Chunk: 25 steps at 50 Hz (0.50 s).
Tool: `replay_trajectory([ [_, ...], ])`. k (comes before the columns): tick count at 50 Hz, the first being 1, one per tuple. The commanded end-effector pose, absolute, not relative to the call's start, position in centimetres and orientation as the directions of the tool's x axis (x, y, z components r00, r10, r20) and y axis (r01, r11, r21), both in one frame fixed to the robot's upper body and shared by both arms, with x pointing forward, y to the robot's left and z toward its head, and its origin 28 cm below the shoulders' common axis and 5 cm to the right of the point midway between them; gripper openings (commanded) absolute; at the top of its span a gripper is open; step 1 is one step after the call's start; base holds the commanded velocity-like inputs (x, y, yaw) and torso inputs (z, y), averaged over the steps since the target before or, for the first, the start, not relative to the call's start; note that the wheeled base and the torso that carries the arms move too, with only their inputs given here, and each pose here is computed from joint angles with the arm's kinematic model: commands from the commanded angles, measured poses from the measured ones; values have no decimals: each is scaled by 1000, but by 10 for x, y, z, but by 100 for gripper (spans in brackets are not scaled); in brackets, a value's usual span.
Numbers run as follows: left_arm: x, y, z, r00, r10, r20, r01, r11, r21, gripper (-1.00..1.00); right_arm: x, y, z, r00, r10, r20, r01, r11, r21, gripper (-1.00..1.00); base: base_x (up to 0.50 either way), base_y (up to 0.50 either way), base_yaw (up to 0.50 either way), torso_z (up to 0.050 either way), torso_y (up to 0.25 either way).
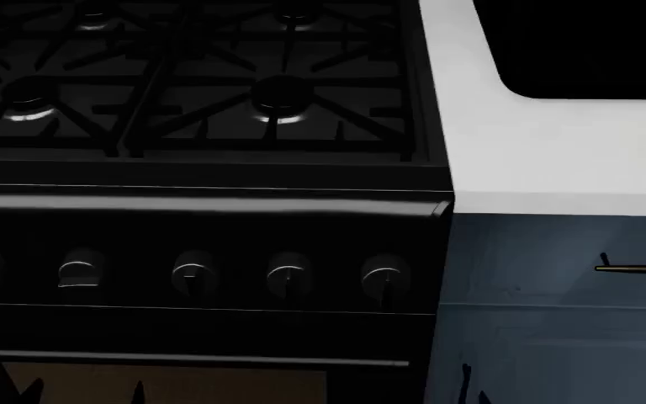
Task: Open the right drawer.
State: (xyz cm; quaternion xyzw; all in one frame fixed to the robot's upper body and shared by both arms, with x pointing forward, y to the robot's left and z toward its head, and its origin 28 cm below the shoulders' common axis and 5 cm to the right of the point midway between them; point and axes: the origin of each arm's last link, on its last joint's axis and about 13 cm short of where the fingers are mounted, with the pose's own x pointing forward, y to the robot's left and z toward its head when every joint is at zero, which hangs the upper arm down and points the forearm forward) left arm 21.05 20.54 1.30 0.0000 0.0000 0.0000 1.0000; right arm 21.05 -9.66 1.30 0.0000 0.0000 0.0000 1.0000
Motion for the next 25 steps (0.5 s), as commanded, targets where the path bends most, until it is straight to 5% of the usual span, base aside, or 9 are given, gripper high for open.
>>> replay_trajectory([
  [1, 211, 205, 13, 1000, 0, -1, 0, 1000, 0, 100, 211, -96, 13, 1000, 0, 0, 0, 1000, 0, 100, 0, 0, 0, 0, 0],
  [25, 211, 206, 11, 1000, 17, -25, -16, 1000, 19, 100, 210, -98, 14, 1000, -13, 10, 13, 1000, 15, 100, 0, 0, 0, 0, 0],
])
